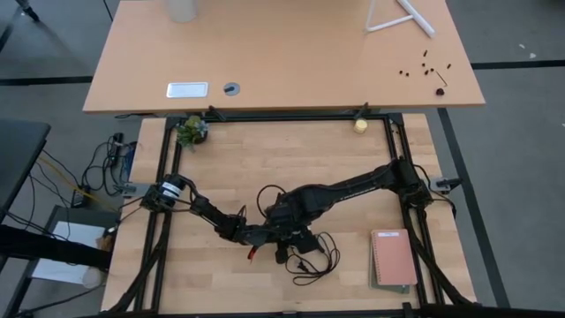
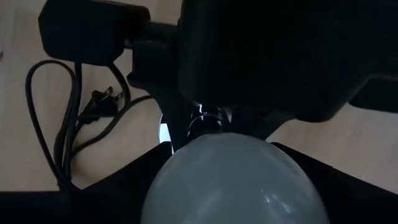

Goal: Screw lightbulb
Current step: Insert the lightbulb into the lamp

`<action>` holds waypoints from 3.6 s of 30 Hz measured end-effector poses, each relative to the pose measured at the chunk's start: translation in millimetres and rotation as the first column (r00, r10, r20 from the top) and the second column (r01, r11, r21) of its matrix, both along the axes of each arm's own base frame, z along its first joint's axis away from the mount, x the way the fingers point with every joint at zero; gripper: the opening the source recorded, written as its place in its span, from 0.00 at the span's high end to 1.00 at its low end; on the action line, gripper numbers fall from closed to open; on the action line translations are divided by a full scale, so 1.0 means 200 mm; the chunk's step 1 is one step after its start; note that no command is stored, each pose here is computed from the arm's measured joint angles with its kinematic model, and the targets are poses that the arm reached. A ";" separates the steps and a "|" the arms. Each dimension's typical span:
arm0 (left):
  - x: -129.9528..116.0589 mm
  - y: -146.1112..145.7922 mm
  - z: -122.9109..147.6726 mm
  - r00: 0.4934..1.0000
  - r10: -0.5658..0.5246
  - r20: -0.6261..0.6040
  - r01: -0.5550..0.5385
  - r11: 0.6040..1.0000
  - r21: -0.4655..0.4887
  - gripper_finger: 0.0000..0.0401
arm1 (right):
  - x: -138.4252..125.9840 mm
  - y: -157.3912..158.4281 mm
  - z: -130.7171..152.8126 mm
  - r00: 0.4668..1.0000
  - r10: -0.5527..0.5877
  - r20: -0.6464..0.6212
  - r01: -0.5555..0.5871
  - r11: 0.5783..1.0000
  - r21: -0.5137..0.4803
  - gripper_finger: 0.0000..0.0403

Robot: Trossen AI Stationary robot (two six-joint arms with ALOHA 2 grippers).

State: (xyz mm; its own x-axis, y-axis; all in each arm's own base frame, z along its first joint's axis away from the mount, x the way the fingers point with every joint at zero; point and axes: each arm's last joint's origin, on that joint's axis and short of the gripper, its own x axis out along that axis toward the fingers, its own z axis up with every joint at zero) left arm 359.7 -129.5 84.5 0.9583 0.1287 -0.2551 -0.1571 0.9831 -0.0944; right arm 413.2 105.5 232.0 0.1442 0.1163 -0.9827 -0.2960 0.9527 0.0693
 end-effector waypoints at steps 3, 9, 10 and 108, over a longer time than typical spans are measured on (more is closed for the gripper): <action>0.00 0.00 0.00 1.000 0.004 0.001 -0.004 1.000 -0.006 0.53 | 0.00 0.00 0.00 0.998 -0.062 -0.014 0.062 0.998 0.007 0.33; 0.00 0.00 0.00 1.000 0.012 0.004 -0.012 1.000 -0.020 0.53 | -0.03 0.00 -0.01 0.975 -0.208 -0.079 0.208 0.978 -0.004 0.33; 0.00 0.00 0.00 1.000 0.011 0.004 -0.011 1.000 -0.019 0.53 | -0.02 0.00 -0.02 0.973 -0.215 -0.079 0.215 0.977 -0.004 0.33; 0.00 0.01 0.01 0.999 0.042 0.023 -0.043 0.998 0.051 0.53 | 0.02 0.03 0.07 0.884 -0.466 0.028 0.465 0.885 0.032 0.35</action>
